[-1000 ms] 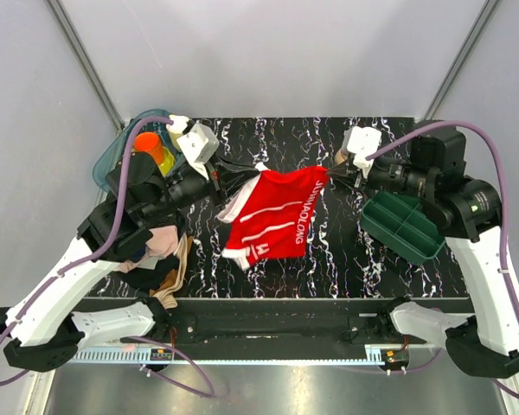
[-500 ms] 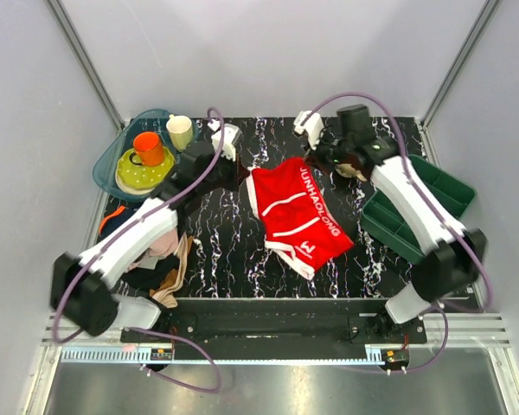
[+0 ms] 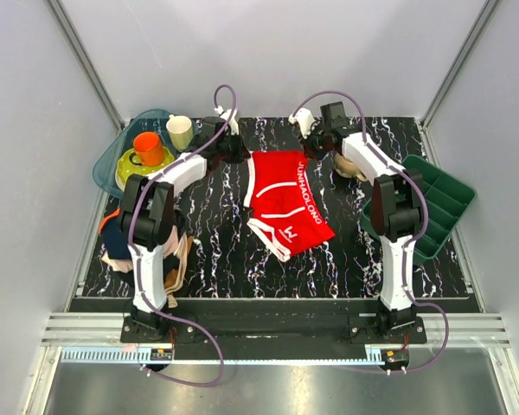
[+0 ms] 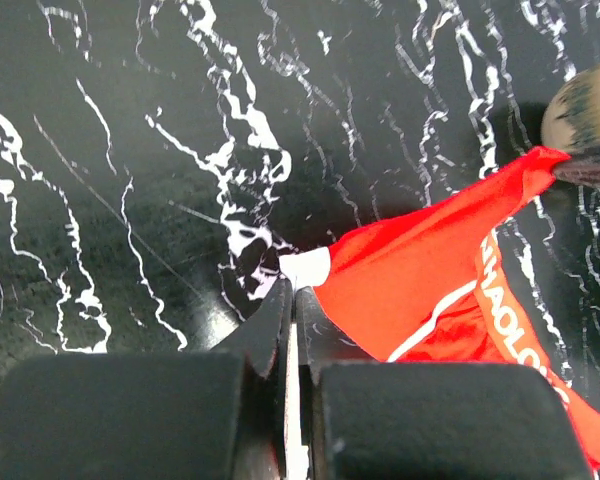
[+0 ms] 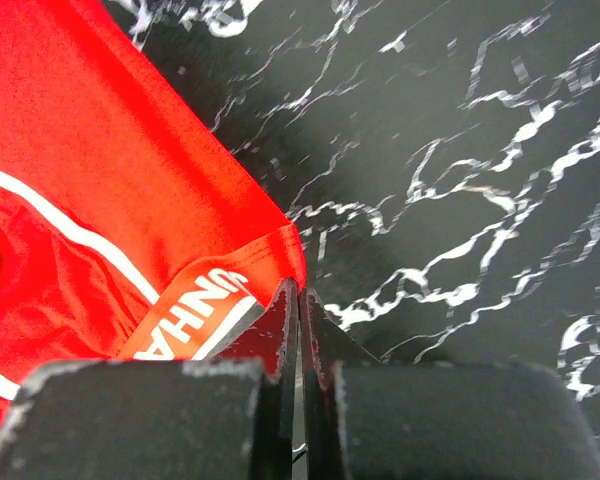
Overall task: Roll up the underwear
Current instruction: Flatten out the underwear at the center of the board, then fold the underwear at the center of the board.
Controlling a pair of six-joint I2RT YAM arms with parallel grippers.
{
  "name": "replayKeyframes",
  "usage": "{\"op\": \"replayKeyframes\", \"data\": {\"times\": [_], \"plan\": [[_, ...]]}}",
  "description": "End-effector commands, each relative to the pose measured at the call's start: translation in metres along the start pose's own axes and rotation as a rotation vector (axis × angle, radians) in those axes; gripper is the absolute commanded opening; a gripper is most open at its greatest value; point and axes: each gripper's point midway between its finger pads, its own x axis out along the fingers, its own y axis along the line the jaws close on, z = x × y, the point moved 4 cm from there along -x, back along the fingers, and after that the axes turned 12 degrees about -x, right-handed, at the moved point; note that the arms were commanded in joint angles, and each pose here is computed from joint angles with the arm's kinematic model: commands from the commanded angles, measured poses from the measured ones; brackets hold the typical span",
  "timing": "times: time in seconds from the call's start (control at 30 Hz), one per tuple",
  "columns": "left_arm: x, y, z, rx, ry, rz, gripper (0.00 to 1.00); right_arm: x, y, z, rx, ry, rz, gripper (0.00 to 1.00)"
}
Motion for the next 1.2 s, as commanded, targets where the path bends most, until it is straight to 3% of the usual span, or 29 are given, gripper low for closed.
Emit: {"op": "replayKeyframes", "data": {"times": [0.0, 0.13, 0.4, 0.7, 1.17], "plan": [[-0.014, -0.034, 0.046, 0.051, -0.113, -0.108, 0.0, -0.034, -0.032, 0.036, -0.08, -0.13, -0.09, 0.0], [-0.037, -0.049, 0.043, 0.071, -0.11, -0.175, 0.0, -0.042, -0.006, 0.036, -0.14, -0.196, 0.018, 0.0], [-0.065, -0.058, -0.03, 0.04, 0.05, -0.25, 0.0, -0.077, 0.036, 0.03, -0.173, -0.236, 0.126, 0.0], [-0.099, -0.094, -0.087, 0.066, 0.16, -0.322, 0.0, -0.099, 0.088, -0.008, -0.209, -0.185, 0.224, 0.0], [-0.117, -0.095, -0.152, 0.067, 0.27, -0.274, 0.0, -0.116, 0.139, -0.057, -0.241, -0.099, 0.309, 0.0]]}}
